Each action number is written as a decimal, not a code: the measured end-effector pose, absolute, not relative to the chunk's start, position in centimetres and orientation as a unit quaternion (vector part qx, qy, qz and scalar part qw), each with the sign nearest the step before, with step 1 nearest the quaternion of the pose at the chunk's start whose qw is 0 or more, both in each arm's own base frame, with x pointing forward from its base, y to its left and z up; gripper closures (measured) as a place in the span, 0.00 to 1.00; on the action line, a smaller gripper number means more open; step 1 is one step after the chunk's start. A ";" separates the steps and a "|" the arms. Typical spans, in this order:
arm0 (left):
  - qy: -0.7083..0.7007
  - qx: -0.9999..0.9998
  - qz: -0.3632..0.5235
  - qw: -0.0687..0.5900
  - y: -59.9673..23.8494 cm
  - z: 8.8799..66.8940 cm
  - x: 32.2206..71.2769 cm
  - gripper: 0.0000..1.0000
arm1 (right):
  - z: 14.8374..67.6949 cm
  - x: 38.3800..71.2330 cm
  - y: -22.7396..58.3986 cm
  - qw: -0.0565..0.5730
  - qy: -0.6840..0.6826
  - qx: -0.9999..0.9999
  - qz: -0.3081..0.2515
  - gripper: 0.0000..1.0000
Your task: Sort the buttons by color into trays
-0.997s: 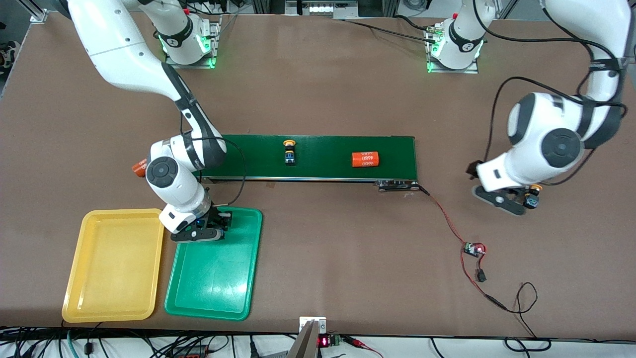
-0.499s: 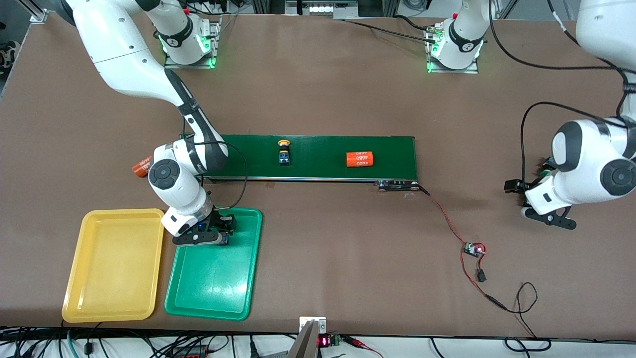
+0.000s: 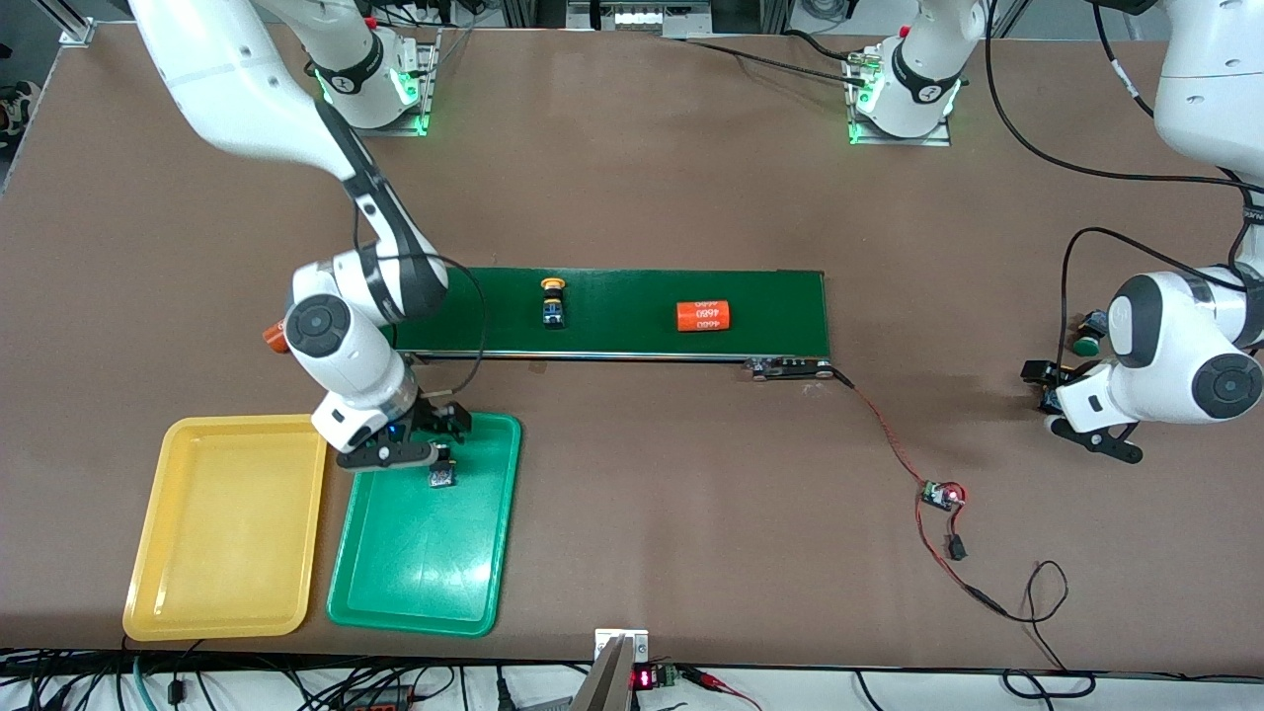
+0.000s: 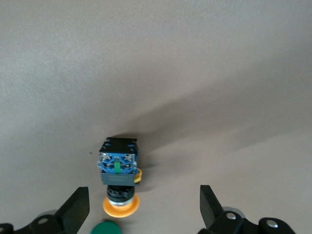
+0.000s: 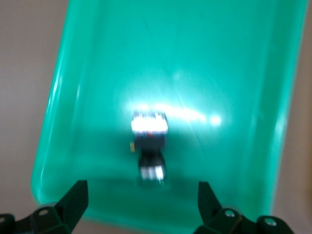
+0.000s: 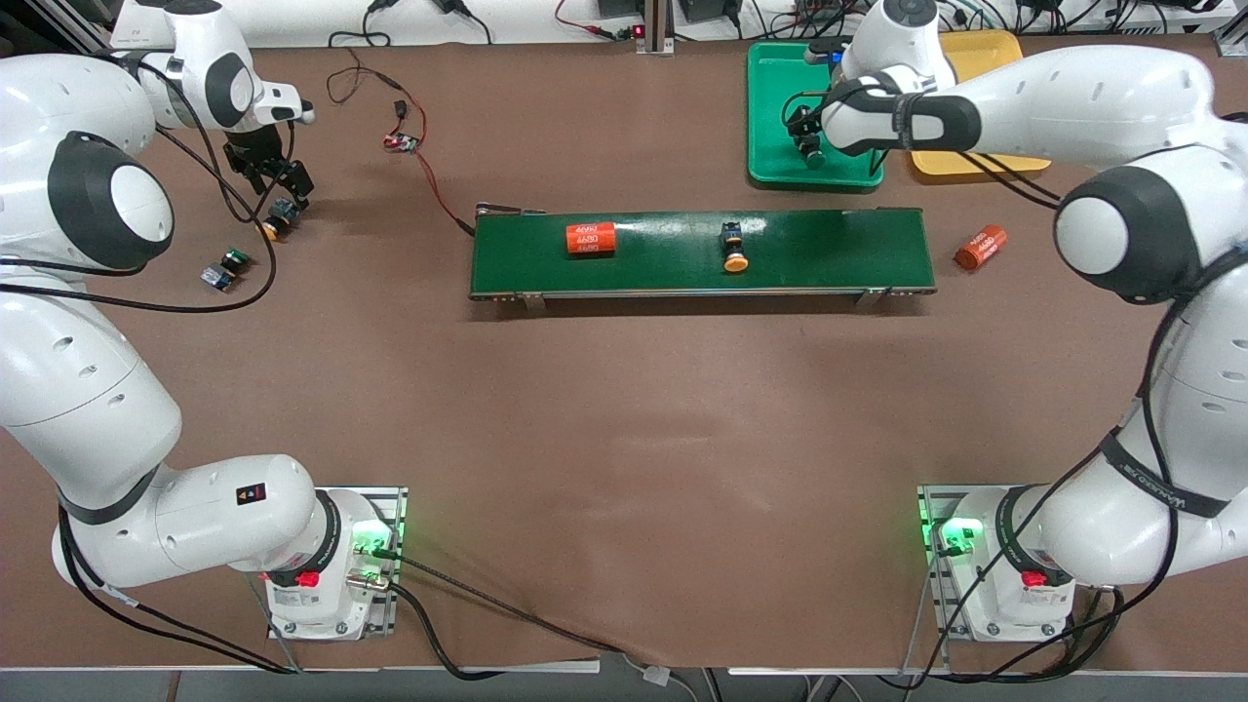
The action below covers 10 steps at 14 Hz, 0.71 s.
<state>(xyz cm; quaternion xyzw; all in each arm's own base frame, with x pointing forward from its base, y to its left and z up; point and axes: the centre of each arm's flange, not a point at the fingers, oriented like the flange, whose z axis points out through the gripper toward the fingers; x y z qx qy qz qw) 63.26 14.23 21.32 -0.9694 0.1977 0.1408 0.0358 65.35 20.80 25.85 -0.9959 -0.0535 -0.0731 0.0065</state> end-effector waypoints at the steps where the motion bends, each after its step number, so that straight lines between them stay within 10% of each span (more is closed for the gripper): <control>1: 0.204 -0.969 0.135 0.039 14.2 20.9 63.4 0.00 | 27.6 64.3 20.5 -0.001 -0.052 -0.997 -0.059 0.00; 10: 0.248 -0.960 0.119 0.045 16.8 17.0 63.3 0.05 | 31.7 52.9 27.1 0.033 0.009 -0.999 -0.001 0.00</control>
